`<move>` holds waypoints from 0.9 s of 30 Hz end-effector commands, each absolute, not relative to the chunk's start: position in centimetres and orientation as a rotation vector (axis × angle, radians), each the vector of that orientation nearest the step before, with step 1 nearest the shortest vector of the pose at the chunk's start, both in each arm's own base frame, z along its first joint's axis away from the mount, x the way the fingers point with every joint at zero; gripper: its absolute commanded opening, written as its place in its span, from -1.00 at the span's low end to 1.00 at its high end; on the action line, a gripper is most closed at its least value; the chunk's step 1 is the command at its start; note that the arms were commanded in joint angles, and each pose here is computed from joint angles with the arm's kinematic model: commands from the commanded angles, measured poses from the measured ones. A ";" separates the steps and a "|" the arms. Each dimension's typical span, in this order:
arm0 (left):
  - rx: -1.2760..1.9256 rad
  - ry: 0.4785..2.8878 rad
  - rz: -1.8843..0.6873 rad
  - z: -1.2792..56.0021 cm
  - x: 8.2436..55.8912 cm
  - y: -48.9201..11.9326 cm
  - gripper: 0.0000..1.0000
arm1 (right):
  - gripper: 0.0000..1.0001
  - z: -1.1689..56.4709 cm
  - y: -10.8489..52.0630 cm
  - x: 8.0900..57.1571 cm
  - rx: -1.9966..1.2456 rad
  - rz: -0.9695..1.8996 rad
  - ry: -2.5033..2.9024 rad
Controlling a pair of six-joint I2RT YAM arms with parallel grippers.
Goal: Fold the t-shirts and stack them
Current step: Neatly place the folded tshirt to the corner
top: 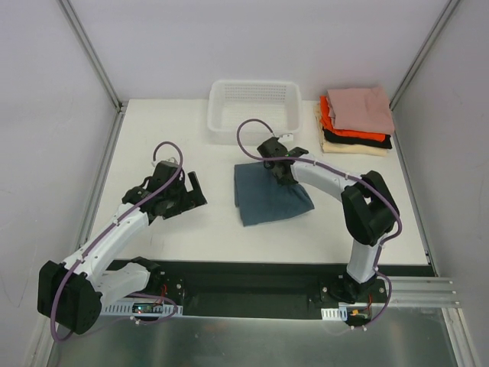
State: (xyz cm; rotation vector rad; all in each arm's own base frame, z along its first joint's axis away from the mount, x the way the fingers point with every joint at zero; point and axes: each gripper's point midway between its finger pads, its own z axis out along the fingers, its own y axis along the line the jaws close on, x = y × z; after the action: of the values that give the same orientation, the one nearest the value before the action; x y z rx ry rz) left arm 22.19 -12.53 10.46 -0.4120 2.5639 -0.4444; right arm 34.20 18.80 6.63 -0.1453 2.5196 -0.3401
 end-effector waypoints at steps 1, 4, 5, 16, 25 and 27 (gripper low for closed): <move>-0.425 2.467 -0.353 12.8 23.4 -10.8 0.98 | -0.99 9.9 13.5 36.4 -0.172 -0.593 2.441; -0.446 2.428 -0.309 13.3 23.4 -9.9 0.99 | -0.99 10.9 11.6 37.8 -0.152 -0.629 2.423; -0.452 2.419 -0.292 13.4 23.4 -9.6 0.99 | -0.99 11.4 11.0 38.2 -0.175 -0.652 2.413; -0.483 2.374 -0.112 15.2 23.4 -6.6 0.99 | -0.99 17.6 6.6 46.0 -0.213 -0.722 2.255; -0.505 2.339 -0.069 16.7 23.7 -5.8 0.99 | -0.99 23.5 5.1 52.5 -0.250 -0.801 2.089; -0.517 2.337 -0.050 16.7 23.7 -5.5 0.98 | -0.99 24.9 5.1 53.7 -0.236 -0.805 2.055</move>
State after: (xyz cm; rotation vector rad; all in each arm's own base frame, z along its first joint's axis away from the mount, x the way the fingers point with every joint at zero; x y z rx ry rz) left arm 23.50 -6.92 15.43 -0.4909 2.3756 -0.1162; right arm 50.49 5.55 19.03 -0.2710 2.2102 -0.7600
